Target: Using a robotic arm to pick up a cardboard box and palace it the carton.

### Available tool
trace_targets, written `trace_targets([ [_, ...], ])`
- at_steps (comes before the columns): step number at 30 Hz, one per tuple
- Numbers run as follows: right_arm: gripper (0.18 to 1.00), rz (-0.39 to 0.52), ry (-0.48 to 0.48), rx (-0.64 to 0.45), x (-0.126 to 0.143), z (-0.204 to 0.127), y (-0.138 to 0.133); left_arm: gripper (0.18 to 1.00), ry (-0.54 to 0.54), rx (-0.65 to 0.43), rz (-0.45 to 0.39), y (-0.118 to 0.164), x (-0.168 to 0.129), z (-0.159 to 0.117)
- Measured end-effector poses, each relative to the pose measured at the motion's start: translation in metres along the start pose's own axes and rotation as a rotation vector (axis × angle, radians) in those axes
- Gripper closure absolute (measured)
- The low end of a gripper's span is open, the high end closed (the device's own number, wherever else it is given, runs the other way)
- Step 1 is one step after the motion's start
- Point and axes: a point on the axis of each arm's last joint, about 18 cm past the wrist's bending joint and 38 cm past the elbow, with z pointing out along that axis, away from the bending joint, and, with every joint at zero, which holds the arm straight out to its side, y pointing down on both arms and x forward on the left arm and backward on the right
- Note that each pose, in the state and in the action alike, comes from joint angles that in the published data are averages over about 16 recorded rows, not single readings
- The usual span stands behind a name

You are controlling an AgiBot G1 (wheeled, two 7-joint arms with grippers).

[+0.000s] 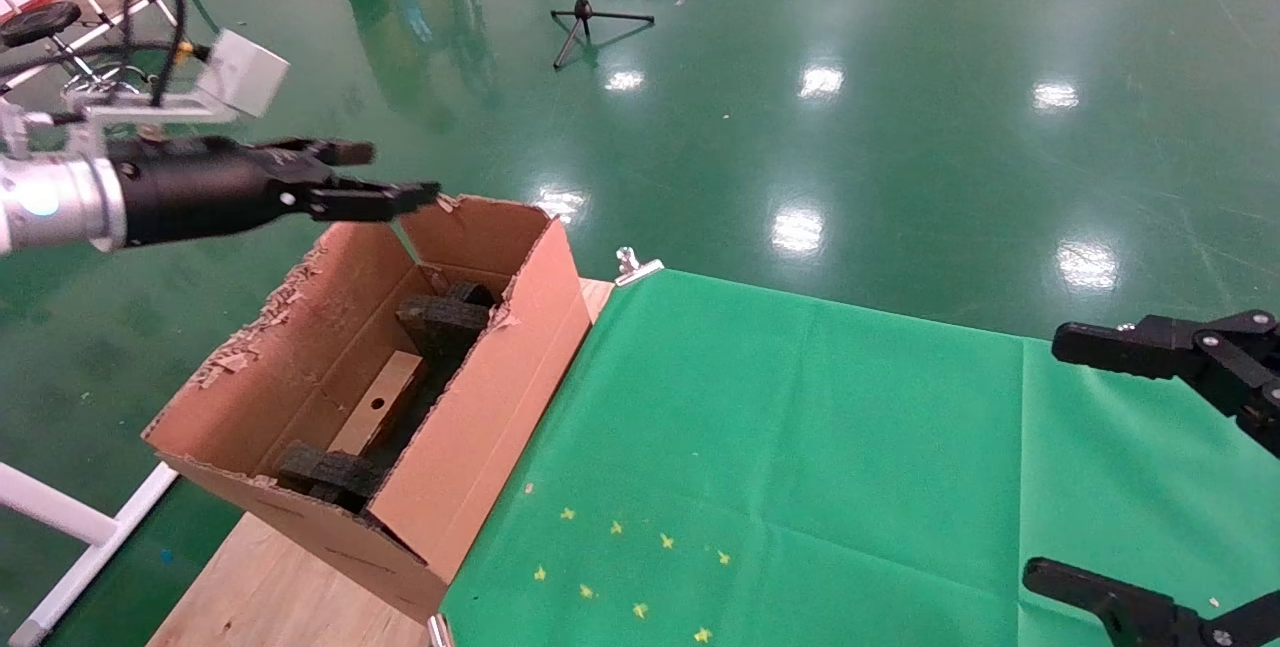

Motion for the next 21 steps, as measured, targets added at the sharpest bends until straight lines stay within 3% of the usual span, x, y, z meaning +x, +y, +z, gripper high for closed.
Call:
trace_targets([
  [21, 0.178, 0.0, 0.0, 0.0, 0.0, 0.0, 0.0, 0.183, 0.401, 0.139, 0.162, -0.006, 0.105, 0.021],
])
